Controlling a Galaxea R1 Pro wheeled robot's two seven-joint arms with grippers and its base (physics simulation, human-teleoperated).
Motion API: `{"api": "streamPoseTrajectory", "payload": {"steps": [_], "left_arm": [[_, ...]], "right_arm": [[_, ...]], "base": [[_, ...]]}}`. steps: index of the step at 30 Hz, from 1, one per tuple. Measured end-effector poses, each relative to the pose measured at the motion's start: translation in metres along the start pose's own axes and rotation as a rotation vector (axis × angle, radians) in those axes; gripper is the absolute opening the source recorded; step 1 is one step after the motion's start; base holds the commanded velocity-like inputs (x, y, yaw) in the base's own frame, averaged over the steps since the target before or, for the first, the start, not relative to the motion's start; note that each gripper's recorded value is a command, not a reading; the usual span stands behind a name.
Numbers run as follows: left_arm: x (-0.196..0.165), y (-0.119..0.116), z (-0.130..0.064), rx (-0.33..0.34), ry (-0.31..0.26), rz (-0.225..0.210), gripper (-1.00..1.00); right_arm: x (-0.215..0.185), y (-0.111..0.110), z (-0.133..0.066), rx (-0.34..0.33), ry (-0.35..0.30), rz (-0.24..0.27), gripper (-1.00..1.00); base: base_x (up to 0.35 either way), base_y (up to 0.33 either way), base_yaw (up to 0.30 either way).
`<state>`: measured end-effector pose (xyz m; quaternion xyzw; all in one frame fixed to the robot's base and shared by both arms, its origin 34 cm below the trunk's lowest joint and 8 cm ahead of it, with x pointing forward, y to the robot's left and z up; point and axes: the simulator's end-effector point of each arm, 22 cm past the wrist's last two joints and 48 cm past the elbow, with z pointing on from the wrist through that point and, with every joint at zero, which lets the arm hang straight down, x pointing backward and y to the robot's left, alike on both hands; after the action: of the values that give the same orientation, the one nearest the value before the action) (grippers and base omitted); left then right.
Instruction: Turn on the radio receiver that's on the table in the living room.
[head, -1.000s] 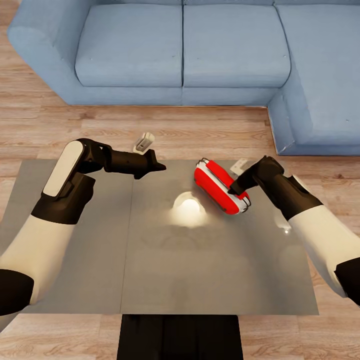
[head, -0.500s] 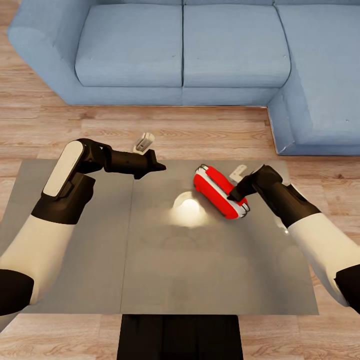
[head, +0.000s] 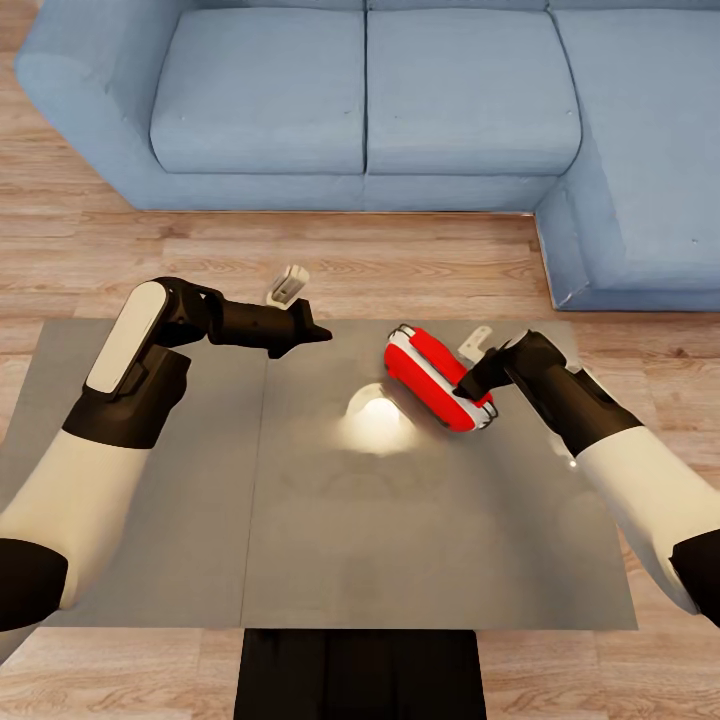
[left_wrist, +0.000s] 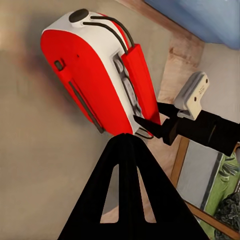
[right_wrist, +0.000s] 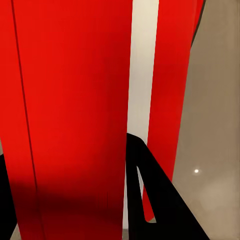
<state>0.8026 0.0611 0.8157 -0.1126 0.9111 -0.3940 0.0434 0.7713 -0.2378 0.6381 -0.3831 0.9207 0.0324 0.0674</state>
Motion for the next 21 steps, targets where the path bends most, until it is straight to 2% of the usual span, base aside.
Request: {"api": "streamPoseTrajectory", "payload": {"steps": [13,14,21], "left_arm": [[0.0000,-0.0001,0.0001,0.000,0.000,0.000,-1.00],[0.0001,-0.0003,0.0001,0.000,0.000,0.000,-1.00],[0.0003,-0.0009,0.0002,0.002,0.000,0.000,-1.00]], "right_arm": [[0.0001,-0.0003,0.0000,0.001,0.000,-0.001,-1.00],[0.0001,-0.0003,0.0000,0.001,0.000,-0.001,1.00],[0.0088,0.0009,0.0049,-0.008,0.020,0.011,1.00]], "base": [[0.000,0.000,0.000],[0.000,0.000,0.000],[0.000,0.000,0.000]]}}
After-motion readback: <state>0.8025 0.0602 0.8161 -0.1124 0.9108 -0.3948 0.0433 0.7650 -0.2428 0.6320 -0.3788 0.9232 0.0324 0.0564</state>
